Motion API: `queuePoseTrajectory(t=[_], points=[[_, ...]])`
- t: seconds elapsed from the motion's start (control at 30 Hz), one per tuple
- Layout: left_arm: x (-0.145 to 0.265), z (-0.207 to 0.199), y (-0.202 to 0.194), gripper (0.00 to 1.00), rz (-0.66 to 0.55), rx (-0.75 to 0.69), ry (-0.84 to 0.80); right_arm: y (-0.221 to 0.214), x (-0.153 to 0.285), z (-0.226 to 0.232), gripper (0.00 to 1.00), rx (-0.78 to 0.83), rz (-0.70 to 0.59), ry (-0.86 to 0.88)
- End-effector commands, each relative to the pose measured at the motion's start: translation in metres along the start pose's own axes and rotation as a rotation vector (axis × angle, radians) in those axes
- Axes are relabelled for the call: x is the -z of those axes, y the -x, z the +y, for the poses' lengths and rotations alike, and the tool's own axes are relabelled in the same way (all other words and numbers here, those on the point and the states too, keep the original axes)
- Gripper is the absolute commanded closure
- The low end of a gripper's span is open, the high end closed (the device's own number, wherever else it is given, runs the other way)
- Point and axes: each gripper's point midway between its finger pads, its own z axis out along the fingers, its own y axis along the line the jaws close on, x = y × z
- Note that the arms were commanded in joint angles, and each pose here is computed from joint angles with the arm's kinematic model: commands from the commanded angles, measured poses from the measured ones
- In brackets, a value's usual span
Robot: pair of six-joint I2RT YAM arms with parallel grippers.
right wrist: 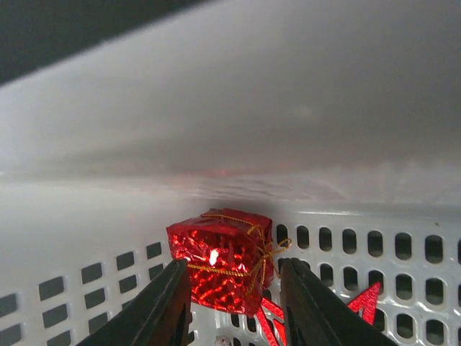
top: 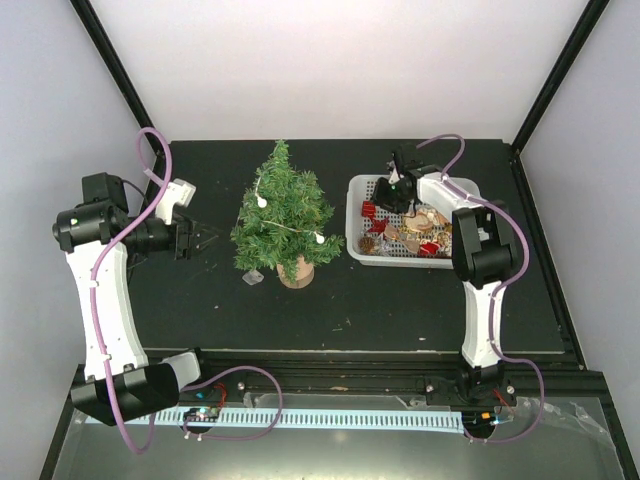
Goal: Decorate the small christmas tree
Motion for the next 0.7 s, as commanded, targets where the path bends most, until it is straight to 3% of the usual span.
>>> queuePoseTrajectory(t=[0.0,0.57,0.67], points=[[0.0,-0.008,-0.002,0.39,-0.009,-0.019,-0.029,-0.004,-0.009,-0.002,0.65,-0.025,0.047,0.005],[-0.001,-0.01,-0.008,0.39,-0.01,-0.036,-0.036,-0.041,-0.026,-0.01,0.68,-0.016,0.163,-0.042],[-0.001,-0.01,-0.009,0.39,-0.006,-0.042,-0.035,-0.042,-0.019,-0.01,0.67,-0.017,0.135,-0.04]])
